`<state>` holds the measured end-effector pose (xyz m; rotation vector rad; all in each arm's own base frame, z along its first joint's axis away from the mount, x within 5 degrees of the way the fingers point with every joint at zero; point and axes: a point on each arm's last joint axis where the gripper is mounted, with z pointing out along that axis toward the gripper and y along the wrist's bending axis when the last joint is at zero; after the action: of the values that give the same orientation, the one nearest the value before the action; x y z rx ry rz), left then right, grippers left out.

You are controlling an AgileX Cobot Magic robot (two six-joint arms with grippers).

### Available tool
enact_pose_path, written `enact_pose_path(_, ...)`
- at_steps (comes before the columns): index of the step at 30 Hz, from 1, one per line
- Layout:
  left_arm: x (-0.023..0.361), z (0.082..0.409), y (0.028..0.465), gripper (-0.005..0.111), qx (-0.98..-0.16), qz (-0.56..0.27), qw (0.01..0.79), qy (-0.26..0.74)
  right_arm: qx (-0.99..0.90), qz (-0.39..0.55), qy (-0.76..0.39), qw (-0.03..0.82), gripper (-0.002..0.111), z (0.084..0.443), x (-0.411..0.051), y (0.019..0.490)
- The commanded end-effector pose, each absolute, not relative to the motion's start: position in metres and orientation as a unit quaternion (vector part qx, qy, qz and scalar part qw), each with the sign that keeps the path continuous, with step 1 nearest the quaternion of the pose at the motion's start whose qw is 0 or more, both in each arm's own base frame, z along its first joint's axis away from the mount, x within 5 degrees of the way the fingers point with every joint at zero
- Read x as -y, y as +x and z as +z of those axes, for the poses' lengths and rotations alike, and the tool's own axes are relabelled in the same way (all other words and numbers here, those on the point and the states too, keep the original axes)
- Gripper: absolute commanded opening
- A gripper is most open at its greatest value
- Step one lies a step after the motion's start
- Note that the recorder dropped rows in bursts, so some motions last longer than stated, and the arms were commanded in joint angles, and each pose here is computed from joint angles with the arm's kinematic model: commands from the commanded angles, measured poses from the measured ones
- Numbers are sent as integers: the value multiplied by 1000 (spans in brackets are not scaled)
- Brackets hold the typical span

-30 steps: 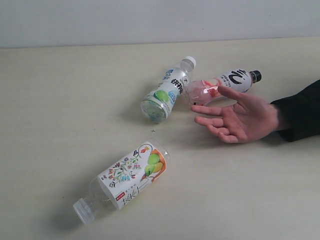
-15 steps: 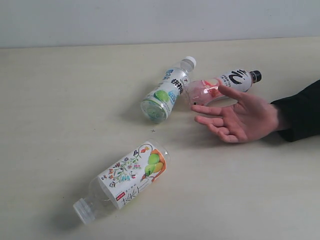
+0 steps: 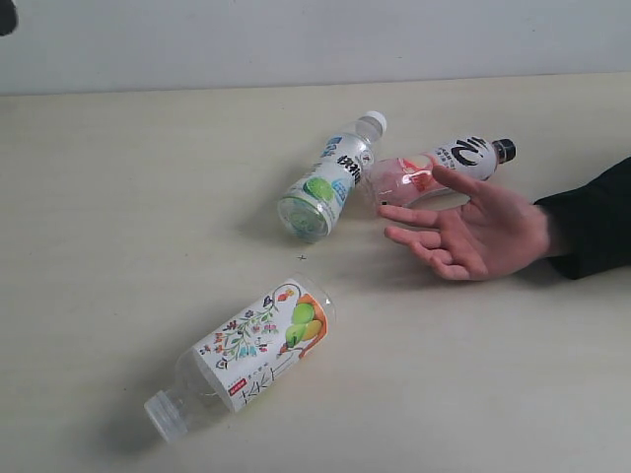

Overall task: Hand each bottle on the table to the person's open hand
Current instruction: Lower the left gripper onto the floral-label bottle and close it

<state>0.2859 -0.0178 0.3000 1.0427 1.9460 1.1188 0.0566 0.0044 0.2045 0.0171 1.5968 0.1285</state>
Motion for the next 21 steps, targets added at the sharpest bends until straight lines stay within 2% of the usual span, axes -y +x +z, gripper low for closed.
enact_pose_path(1, 50, 286, 292, 0, -823, 286, 280, 402, -712, 56, 9, 700, 0, 204, -4, 56)
enact_pose_path(5, 81, 272, 288, 0, -839, 143, 188, 490, -712, 55, 9, 700, 0, 204, -4, 56)
enact_pose_path(9, 100, 265, 282, 0, -856, 26, 172, 488, -712, 55, 9, 700, 0, 204, -4, 56)
enact_pose_path(12, 110, 263, 279, 2, -869, -32, 173, 463, -712, 56, 9, 700, 0, 204, -4, 56)
enact_pose_path(15, 121, 259, 272, 15, -868, -56, 145, 472, -712, 56, 9, 700, 0, 204, -4, 56)
enact_pose_path(21, 159, 252, 253, 58, -892, -93, 111, 428, -712, 55, 9, 700, 0, 204, -4, 56)
